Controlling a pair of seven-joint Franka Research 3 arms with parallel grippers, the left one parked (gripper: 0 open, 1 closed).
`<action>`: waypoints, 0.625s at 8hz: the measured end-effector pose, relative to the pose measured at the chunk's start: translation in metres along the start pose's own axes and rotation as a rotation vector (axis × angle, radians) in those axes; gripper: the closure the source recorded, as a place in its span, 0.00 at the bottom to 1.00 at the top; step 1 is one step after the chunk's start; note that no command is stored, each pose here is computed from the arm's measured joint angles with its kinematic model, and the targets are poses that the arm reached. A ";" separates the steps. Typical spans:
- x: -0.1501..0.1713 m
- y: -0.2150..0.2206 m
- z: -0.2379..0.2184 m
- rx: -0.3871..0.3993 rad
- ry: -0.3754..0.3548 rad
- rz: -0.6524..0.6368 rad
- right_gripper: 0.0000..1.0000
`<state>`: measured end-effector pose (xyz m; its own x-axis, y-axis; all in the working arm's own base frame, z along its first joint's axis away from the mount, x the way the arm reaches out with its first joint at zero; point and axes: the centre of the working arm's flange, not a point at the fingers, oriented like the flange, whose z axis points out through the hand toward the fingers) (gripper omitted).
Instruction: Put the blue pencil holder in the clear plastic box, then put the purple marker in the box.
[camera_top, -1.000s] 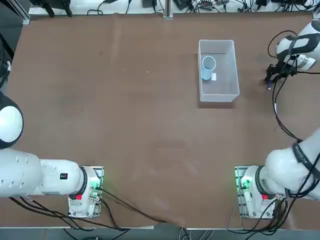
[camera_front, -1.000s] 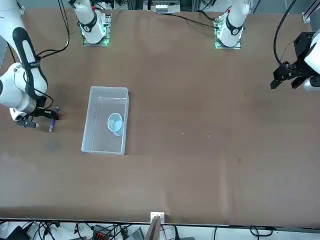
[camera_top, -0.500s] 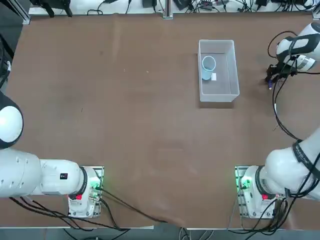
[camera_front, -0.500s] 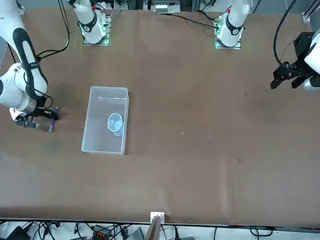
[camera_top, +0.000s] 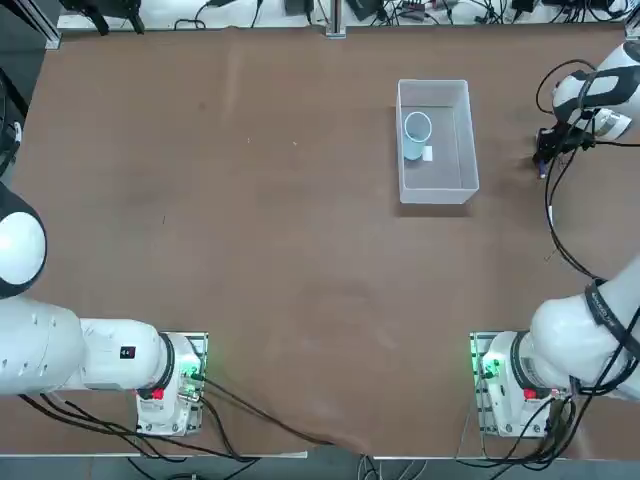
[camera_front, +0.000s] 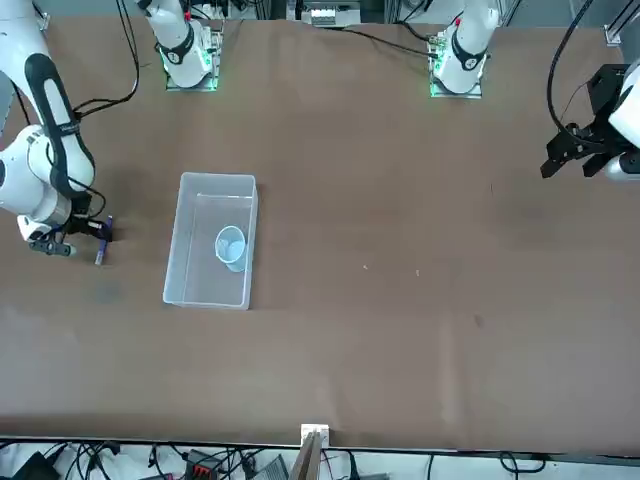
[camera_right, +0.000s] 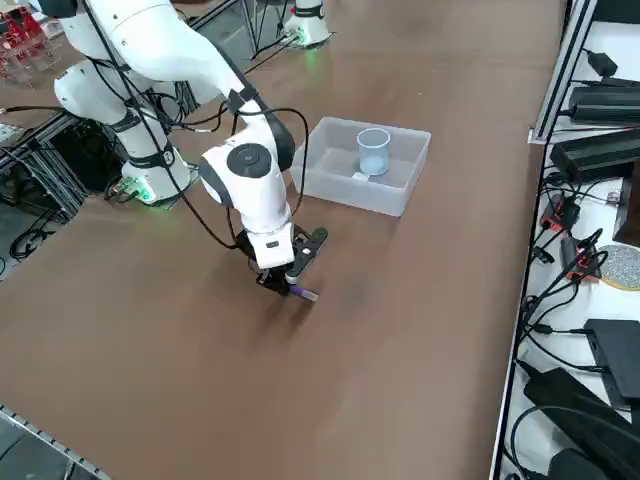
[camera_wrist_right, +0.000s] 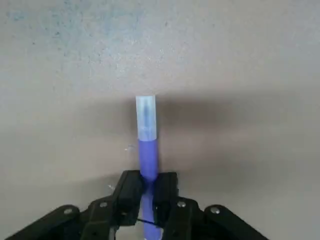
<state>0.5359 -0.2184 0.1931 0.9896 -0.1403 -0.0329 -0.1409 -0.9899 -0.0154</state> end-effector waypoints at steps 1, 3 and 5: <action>0.000 0.000 -0.001 0.000 0.001 -0.001 0.83; 0.001 -0.001 -0.015 0.006 -0.009 -0.008 0.83; 0.004 -0.012 -0.070 0.022 -0.022 -0.028 0.83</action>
<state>0.5439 -0.2090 0.2630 0.9923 -0.1116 -0.0544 -0.1138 -0.9928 -0.0382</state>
